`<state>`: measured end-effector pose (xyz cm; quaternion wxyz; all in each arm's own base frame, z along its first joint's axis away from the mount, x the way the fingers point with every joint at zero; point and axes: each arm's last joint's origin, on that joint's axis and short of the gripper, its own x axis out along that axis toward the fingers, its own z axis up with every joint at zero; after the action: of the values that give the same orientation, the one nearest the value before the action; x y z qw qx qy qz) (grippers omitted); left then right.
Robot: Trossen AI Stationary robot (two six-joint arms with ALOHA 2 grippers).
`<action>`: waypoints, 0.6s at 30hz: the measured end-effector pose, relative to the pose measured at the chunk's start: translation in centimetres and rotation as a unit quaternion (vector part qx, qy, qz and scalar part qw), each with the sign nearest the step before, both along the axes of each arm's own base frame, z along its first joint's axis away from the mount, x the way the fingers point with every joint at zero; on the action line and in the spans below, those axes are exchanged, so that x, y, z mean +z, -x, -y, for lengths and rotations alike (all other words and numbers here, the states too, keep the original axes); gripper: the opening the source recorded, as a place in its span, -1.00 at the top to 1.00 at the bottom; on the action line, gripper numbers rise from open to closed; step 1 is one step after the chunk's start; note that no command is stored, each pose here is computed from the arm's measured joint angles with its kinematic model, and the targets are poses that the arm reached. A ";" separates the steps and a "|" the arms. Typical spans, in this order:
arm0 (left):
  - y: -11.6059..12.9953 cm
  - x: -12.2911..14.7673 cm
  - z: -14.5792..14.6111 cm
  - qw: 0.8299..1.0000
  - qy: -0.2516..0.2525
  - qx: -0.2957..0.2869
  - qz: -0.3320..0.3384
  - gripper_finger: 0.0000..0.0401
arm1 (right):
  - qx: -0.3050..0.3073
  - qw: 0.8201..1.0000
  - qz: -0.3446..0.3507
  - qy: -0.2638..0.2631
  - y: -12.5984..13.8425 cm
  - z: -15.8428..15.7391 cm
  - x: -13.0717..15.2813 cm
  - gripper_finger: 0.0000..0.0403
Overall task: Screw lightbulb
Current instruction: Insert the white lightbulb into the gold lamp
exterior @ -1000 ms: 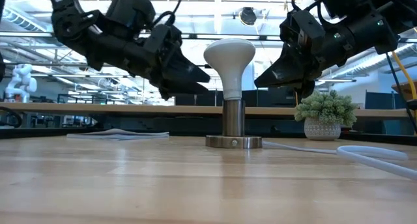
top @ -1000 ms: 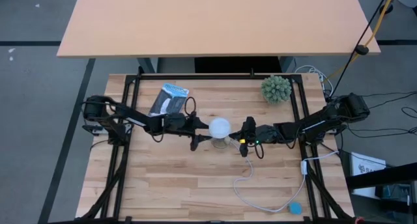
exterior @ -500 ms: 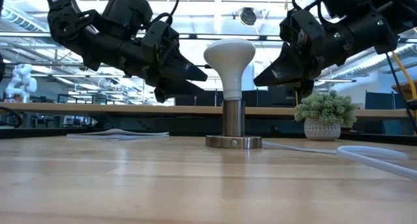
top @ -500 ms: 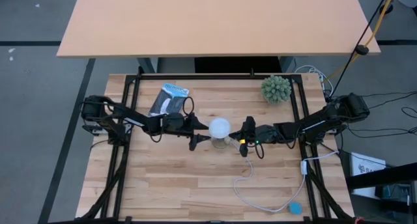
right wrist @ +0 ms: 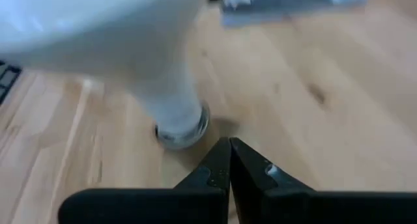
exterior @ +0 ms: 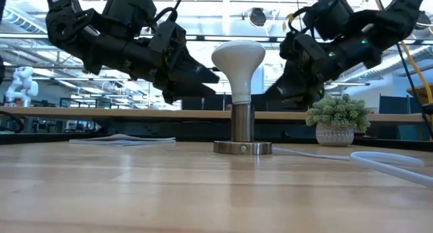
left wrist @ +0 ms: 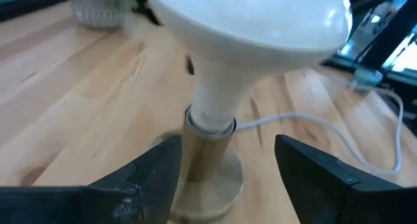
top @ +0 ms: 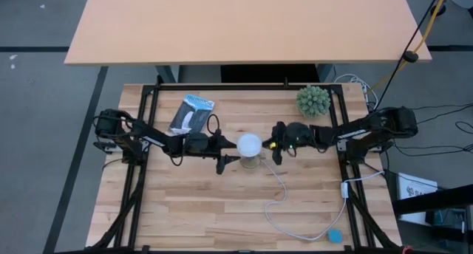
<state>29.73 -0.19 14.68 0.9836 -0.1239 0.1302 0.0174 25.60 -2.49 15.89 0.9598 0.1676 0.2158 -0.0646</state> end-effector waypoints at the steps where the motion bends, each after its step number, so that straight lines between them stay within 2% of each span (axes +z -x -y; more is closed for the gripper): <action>1: -0.2 -0.1 0.0 1.000 0.000 0.000 0.009 -0.25 | 0.009 1.000 0.006 0.016 0.0 0.6 0.1 1.00; 3: -0.4 -0.7 0.0 1.000 0.001 0.000 0.015 -0.25 | 0.013 1.000 0.001 0.024 0.0 1.9 -0.3 1.00; 7: -1.6 -1.4 0.1 1.000 0.007 -0.016 0.011 -0.25 | 0.046 0.998 0.028 -0.029 -0.4 3.9 -1.4 1.00; 9: -2.1 -1.4 0.2 0.999 0.010 -0.028 0.015 -0.25 | 0.059 0.995 0.055 -0.052 -0.9 3.9 -1.6 1.00; 12: -2.3 -1.3 0.4 0.999 0.012 -0.041 0.018 -0.25 | 0.071 0.993 0.086 -0.041 -1.7 2.8 -1.8 1.00; 18: -2.3 -1.1 0.4 0.999 0.012 -0.041 0.020 -0.25 | 0.062 0.994 0.081 -0.037 -2.1 1.6 -2.2 1.00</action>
<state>32.00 -0.57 13.59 0.9844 -0.1303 0.1154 -0.0269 27.67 -4.13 13.68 0.9694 0.1940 0.1498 0.0173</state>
